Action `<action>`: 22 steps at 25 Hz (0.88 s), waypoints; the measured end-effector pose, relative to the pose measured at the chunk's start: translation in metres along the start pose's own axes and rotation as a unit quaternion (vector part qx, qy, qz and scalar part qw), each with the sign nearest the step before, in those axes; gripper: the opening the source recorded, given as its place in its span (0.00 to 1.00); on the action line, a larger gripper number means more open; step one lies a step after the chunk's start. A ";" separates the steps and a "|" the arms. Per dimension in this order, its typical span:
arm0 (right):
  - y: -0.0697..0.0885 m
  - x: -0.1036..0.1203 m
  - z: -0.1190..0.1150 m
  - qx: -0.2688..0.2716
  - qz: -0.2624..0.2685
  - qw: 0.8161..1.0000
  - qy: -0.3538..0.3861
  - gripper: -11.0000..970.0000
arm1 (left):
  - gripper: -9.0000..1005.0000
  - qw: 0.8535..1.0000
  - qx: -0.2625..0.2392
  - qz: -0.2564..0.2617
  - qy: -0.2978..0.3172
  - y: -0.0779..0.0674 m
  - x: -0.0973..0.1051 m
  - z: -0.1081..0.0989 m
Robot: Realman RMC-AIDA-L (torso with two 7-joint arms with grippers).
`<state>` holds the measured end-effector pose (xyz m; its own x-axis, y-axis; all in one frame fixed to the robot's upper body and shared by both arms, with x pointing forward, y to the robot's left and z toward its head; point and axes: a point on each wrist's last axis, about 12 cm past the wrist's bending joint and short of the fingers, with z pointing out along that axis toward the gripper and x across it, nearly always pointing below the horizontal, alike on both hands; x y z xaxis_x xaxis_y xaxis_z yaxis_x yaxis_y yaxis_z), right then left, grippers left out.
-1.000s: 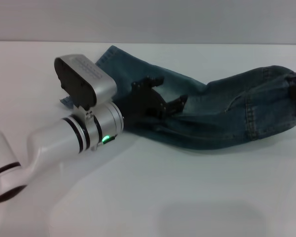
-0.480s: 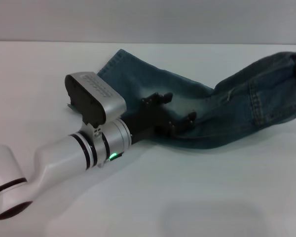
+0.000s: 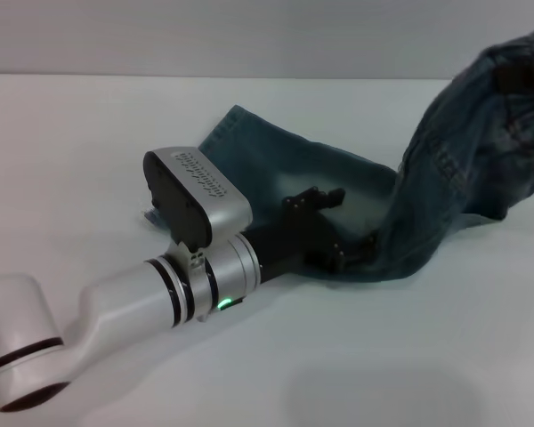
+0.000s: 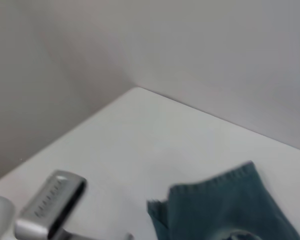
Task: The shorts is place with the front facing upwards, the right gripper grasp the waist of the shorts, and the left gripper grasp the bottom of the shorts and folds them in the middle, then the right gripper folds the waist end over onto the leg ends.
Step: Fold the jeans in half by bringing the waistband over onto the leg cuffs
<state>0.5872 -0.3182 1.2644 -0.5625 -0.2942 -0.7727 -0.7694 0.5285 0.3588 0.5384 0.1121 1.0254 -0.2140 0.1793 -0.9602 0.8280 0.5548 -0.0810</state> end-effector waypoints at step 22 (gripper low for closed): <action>0.003 -0.019 0.056 -0.054 -0.014 0.997 0.046 0.05 | 0.81 0.998 0.052 -0.022 -0.008 -0.040 0.003 0.003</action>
<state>0.6128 -0.2661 1.2508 -0.5620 -0.3826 -0.7334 -0.8106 0.4311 0.3963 0.5061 0.0876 1.0251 -0.2434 0.1424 -0.9594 0.8674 0.4747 -0.1496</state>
